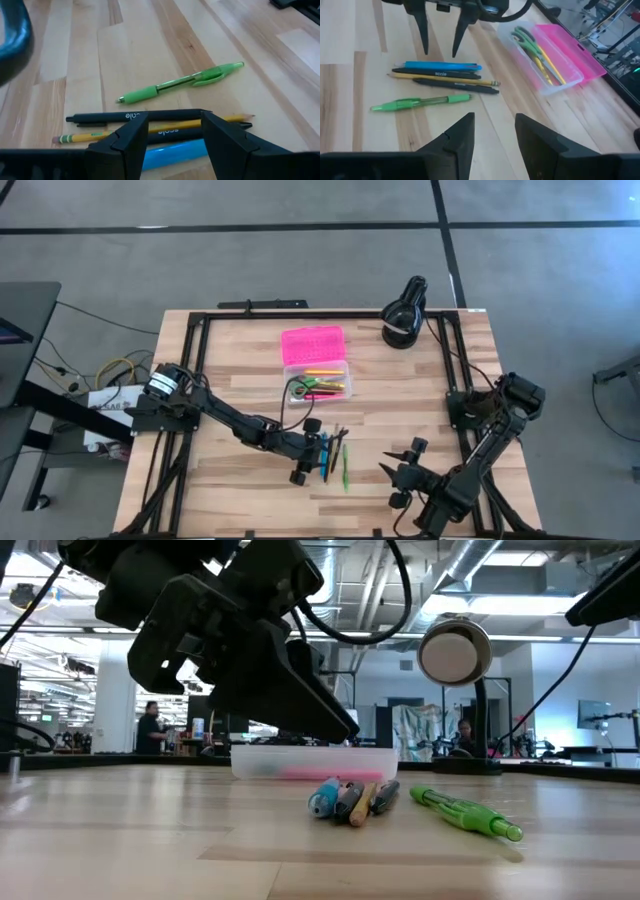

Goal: Pick & place school supplies into a supply box
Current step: Put the blue pen into the supply box

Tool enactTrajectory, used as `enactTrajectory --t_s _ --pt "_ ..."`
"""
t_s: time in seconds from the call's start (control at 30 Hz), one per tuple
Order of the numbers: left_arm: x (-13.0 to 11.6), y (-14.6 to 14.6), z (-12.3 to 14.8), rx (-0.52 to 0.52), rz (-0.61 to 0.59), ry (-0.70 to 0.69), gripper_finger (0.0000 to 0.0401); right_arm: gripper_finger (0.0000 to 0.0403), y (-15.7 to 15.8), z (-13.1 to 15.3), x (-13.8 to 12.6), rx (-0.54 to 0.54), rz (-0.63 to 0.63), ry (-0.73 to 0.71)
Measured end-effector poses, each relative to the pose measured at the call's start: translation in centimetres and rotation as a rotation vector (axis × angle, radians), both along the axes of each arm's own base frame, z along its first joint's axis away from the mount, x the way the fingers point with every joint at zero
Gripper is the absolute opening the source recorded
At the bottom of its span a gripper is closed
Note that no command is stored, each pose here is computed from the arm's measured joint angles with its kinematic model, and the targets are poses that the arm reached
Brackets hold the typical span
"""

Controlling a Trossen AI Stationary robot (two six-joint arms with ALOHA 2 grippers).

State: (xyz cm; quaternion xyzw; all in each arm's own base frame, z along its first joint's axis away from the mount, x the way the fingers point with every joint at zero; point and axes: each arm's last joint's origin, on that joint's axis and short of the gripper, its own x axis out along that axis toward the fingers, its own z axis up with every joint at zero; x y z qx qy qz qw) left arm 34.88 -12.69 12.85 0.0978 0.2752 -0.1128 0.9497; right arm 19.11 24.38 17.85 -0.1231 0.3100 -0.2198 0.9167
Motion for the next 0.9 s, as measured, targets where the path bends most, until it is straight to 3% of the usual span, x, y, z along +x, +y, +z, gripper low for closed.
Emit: enactTrajectory --t_s 0.33,0.9 --pt "0.0 0.0 0.0 0.003 -0.001 -0.002 0.0179 0.0134 0.0 0.0 0.0 0.004 -0.001 -0.002" --pt "0.3 -0.1 -2.5 -0.002 0.008 0.038 0.0179 0.0134 0.1 0.0 0.0 0.006 0.001 0.001"
